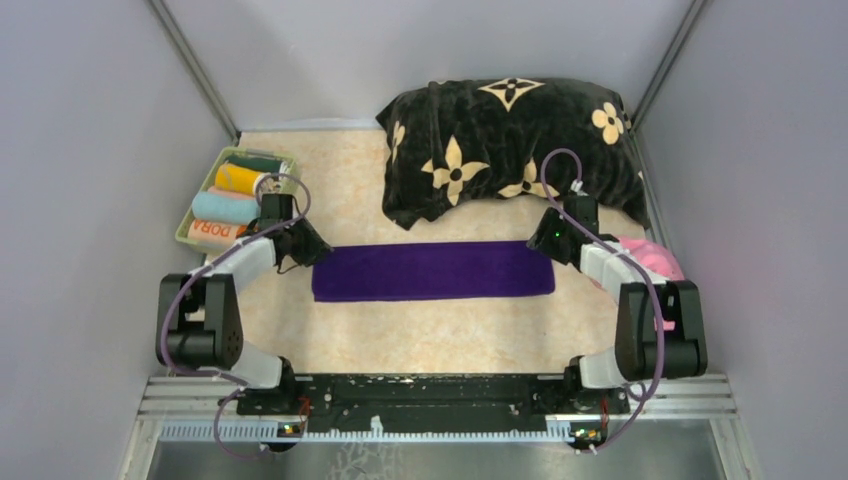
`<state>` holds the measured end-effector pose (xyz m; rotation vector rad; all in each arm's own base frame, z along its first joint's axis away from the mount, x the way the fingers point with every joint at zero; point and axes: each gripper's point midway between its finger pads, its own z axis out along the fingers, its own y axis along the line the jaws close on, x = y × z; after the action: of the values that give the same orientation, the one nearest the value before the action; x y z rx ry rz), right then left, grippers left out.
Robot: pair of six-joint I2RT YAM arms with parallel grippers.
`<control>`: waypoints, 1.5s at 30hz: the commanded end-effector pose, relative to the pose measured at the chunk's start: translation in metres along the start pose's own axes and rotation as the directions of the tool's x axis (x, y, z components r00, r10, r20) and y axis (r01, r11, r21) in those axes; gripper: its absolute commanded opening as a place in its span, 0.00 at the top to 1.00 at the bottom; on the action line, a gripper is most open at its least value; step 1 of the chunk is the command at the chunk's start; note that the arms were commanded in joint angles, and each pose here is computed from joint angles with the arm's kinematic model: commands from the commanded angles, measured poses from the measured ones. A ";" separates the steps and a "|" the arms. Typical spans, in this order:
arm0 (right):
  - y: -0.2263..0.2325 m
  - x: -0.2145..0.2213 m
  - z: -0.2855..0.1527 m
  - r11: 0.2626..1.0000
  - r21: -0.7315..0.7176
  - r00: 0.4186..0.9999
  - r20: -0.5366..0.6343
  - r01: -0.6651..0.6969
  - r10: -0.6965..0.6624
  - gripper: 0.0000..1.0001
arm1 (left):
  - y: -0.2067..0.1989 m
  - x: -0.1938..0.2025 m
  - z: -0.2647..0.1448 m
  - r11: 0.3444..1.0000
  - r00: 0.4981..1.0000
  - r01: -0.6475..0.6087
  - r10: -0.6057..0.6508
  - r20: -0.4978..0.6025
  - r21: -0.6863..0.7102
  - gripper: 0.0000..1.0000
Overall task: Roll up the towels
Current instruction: Fold the towel at the center of the board.
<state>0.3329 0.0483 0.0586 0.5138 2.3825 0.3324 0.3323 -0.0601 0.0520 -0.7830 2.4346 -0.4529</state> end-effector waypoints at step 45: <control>-0.046 -0.019 0.005 0.952 0.212 0.959 -0.221 0.223 -0.175 0.64 | -0.009 -0.035 -0.082 0.888 0.874 -0.459 0.456 0.167 -0.023 0.35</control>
<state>0.3281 0.0012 0.0444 0.4171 2.6554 0.0539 0.3180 -0.0393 0.1379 -0.2651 2.3578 -0.2643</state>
